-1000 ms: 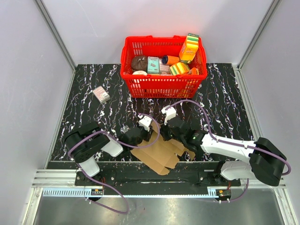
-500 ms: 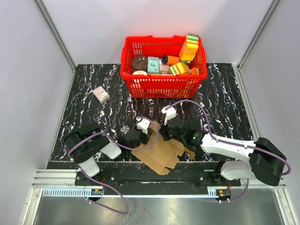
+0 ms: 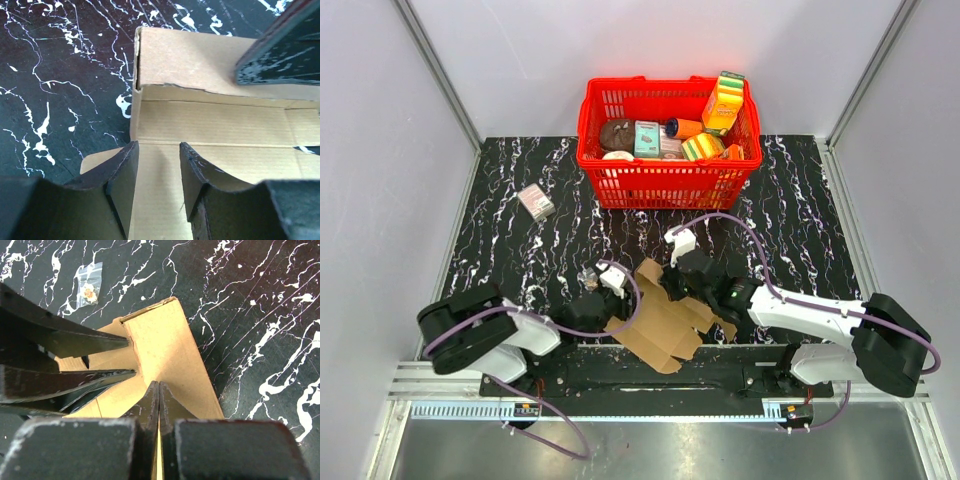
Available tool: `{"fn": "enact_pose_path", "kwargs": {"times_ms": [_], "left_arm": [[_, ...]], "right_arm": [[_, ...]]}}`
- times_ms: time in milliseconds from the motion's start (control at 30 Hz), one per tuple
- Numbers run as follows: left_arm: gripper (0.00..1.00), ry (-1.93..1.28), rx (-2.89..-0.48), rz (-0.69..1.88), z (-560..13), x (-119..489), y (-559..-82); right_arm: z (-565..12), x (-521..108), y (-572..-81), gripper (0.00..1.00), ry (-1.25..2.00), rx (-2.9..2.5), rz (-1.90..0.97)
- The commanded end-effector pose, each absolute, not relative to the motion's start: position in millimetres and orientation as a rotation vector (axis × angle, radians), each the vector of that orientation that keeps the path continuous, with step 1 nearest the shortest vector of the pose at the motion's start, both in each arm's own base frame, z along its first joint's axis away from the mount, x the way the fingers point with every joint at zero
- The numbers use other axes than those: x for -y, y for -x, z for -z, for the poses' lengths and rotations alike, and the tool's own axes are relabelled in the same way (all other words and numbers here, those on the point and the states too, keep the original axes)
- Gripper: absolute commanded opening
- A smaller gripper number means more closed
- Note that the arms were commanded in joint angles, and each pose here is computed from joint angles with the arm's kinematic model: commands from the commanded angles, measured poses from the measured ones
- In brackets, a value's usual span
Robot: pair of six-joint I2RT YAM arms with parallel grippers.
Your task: Fold the paper box
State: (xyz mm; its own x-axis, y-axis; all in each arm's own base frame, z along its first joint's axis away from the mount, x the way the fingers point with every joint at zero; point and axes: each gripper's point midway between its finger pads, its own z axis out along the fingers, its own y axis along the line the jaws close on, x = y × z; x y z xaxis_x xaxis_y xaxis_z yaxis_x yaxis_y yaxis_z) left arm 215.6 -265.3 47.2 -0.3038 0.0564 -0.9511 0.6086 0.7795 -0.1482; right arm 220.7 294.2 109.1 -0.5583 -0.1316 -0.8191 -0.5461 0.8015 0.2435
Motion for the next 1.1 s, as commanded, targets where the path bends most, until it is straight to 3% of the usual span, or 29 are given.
{"fn": "enact_pose_path", "kwargs": {"times_ms": [0, 167, 233, 267, 333, 500, 800, 1067], "left_arm": [[0.43, -0.425, -1.798, 0.631, -65.2, 260.8, -205.8], [0.43, -0.340, -1.796, 0.633, -81.2, 250.0, -198.0], [0.42, -0.328, -1.802, 0.633, -84.8, 245.7, -192.6], [0.42, -0.329, -1.818, 0.607, -82.2, 241.3, -191.7], [0.42, -0.288, -1.797, 0.622, -94.5, 237.2, -191.3], [0.43, -0.274, -1.803, 0.578, -108.0, 224.1, -191.6], [0.49, -0.339, -1.712, 0.565, -173.7, 232.7, -197.3], [0.53, -0.509, -1.630, 0.541, -232.5, 280.5, -225.0]], "right_arm": [[-127.5, -294.2, -223.1, 0.00, 0.480, -2.101, -0.630], [-150.6, -293.3, -222.6, 0.01, 0.481, -2.064, -0.645], [-161.7, -292.7, -224.6, 0.06, 0.479, -2.046, -0.642], [-167.6, -291.5, -225.5, 0.14, 0.471, -2.034, -0.642], [-175.5, -288.2, -226.7, 0.22, 0.455, -2.025, -0.632], [-191.2, -271.8, -224.9, 0.31, 0.361, -2.019, -0.622], [-176.4, -208.7, -214.7, 0.34, 0.069, -2.178, -0.409], [-165.6, -166.5, -189.3, 0.34, -0.163, -2.301, -0.308]]}}
